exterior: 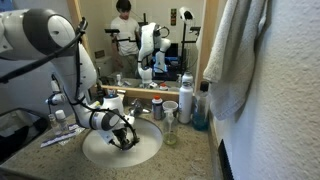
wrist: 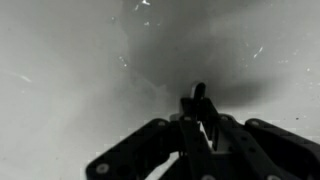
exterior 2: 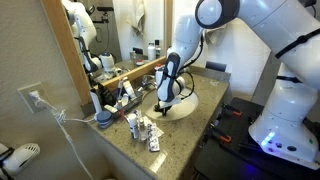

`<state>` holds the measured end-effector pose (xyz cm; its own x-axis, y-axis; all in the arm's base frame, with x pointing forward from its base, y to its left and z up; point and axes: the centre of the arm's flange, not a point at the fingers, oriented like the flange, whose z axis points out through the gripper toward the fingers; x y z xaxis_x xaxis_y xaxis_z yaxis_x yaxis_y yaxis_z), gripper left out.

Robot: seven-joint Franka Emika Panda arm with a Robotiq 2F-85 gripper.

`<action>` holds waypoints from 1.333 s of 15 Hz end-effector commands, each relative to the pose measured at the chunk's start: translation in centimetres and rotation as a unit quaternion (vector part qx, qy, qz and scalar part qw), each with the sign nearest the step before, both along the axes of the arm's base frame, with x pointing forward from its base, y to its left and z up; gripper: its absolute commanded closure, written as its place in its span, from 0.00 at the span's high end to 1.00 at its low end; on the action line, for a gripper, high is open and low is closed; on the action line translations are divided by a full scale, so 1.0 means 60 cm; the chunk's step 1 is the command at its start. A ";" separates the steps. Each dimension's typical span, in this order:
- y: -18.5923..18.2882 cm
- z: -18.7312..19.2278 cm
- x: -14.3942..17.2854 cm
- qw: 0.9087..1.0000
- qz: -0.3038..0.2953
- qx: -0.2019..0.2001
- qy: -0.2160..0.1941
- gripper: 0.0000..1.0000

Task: Pick up the shaving stick from the sink and put it in the grey basket on the left

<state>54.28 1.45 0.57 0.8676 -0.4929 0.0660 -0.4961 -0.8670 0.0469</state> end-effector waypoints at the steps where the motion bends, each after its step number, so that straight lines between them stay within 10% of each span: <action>1: 0.013 0.034 -0.009 1.000 0.001 0.004 -0.001 0.04; 11: 0.052 0.151 -0.054 0.999 -0.038 0.031 0.001 0.04; 20: 0.125 0.305 -0.098 0.994 0.041 0.078 0.057 0.04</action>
